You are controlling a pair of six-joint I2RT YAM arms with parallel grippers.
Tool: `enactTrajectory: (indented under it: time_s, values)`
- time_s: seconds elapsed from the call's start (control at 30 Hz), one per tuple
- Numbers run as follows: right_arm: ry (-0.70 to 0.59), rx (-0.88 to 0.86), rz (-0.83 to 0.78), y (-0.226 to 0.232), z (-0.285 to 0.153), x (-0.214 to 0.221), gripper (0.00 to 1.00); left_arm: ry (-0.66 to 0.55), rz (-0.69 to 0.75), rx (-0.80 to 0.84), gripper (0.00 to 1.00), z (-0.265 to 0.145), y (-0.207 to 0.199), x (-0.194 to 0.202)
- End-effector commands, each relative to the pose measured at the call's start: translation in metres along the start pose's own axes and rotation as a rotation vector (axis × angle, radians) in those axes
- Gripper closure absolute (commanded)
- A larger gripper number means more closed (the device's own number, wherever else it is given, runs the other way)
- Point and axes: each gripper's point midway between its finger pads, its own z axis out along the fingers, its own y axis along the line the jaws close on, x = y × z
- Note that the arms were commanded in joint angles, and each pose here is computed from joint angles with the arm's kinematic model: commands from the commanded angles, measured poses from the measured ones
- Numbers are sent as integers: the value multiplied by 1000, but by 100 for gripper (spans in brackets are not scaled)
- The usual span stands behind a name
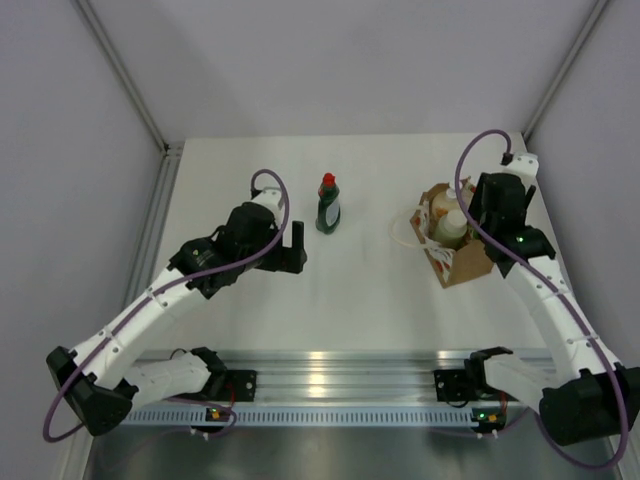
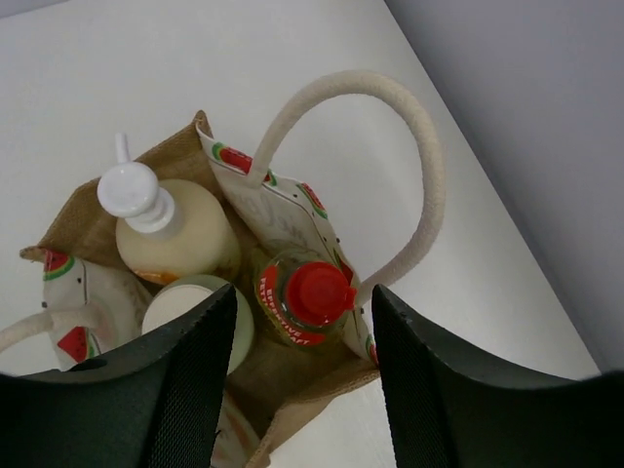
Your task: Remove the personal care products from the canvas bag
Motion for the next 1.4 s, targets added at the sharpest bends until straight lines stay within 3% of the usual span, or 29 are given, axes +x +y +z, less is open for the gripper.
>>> enactTrajectory:
  time_s: [0.0,0.33,0.7,0.87,1.07,1.17,1.37]
  values:
    - [12,79,4,-17,12,4,45,-15,30,13,2,1,-1,-2]
    - [-59,38,94,-10,34,13,52,67,70,2,2,24,6,30]
    - [-94,55,109,-10,46,19,59,58,77,11,2,22,5,28]
    - [-104,71,95,-11,50,15,58,67,79,24,2,22,3,30]
    - [-104,89,73,-13,54,16,49,72,83,39,2,23,1,31]
    - [-109,92,68,-13,55,15,49,79,86,46,2,23,0,32]
    - [-104,92,72,-13,55,19,59,79,86,49,2,23,-1,33]
